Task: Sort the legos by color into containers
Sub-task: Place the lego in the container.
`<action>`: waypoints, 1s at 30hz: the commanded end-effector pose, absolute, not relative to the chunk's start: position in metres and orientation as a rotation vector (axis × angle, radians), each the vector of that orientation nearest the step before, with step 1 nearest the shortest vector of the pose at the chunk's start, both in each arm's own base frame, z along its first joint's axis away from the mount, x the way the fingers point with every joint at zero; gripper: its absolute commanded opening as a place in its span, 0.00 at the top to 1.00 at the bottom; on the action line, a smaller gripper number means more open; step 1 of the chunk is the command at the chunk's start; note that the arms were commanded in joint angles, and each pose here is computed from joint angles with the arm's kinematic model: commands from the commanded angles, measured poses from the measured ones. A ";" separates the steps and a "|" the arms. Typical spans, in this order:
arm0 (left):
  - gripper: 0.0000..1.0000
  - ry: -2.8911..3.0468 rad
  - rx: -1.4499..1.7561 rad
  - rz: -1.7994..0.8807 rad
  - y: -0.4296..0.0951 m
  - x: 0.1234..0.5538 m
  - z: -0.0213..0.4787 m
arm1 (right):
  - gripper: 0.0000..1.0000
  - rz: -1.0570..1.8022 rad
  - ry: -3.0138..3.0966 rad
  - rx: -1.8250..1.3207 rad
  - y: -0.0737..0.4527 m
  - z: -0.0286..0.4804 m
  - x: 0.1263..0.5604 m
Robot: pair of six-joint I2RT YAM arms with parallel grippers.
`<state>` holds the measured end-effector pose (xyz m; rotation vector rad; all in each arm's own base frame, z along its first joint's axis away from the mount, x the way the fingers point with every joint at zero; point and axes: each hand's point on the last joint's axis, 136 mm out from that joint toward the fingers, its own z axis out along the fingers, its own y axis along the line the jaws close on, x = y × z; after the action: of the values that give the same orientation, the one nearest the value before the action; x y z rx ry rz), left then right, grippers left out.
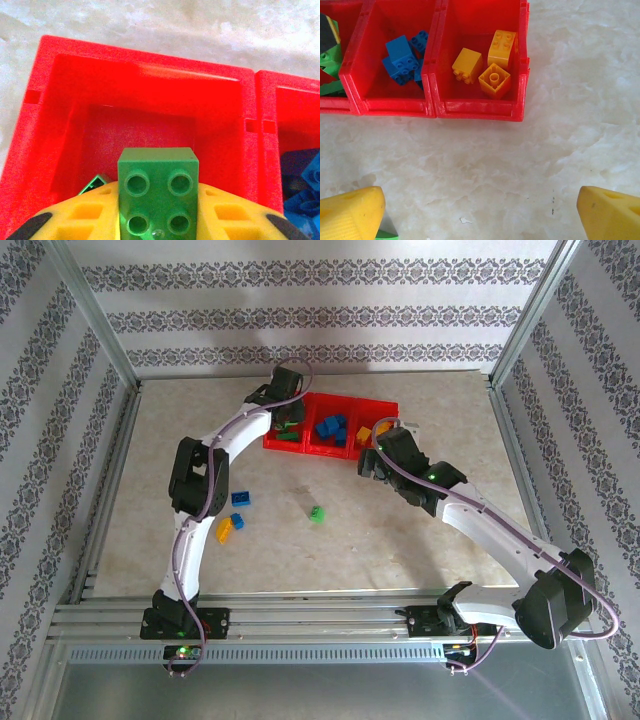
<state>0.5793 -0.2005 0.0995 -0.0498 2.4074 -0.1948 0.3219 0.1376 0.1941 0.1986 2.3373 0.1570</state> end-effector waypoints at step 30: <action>0.23 2.285 0.062 -0.310 -0.210 0.479 0.180 | 0.02 0.137 2.349 0.244 0.132 0.185 0.317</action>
<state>0.4931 -0.2025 0.1765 0.0174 2.3030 -0.2925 0.3209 0.1370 0.1913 0.2172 2.3420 0.1605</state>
